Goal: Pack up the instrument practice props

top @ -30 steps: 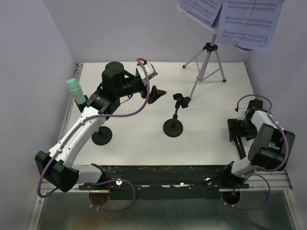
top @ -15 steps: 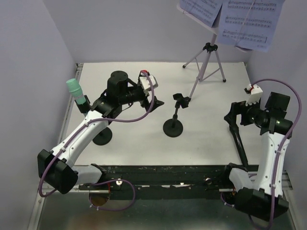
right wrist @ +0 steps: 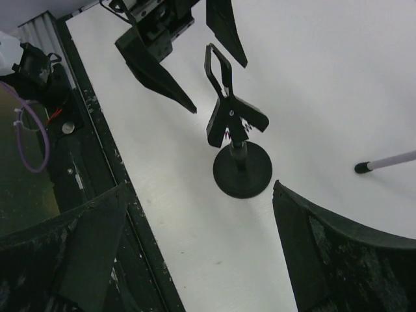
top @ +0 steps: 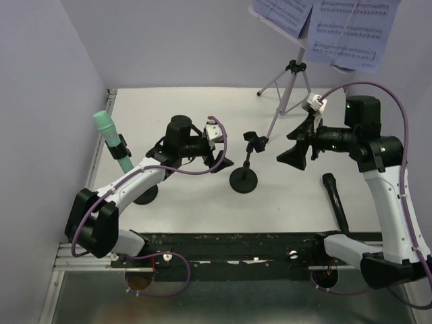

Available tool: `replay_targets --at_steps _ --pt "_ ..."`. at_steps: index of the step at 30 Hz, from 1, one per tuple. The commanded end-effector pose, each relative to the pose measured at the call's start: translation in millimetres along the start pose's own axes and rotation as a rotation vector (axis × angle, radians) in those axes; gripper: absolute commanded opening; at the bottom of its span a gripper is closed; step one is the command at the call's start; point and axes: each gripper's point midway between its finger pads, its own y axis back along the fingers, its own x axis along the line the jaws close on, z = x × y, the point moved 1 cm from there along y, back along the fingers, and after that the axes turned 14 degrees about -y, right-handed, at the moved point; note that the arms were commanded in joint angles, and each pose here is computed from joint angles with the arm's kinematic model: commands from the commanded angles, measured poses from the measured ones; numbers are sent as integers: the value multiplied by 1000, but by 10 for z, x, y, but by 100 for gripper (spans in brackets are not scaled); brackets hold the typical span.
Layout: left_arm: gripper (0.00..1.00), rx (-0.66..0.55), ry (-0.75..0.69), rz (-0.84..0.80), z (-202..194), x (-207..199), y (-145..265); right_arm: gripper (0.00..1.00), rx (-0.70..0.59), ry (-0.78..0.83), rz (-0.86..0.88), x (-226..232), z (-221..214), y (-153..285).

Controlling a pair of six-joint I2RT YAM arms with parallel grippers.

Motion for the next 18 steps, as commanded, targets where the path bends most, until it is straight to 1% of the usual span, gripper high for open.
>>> replay_targets --at_steps 1,5,6,9,13,18 --pt "99 -76 77 -55 -61 -102 -150 100 21 97 82 57 240 -231" --pt "99 -47 154 9 -304 -92 -195 99 75 145 148 73 280 -512" --pt "99 -41 158 4 -361 -133 -197 98 84 160 158 79 284 -564" --pt "98 -37 187 -6 -432 -196 -202 94 106 185 174 64 292 -686" --pt "98 -33 190 -8 -490 -215 -210 84 119 196 164 -4 335 -783" --pt "97 -52 190 -13 -514 -225 -243 79 136 203 146 -119 372 -896"
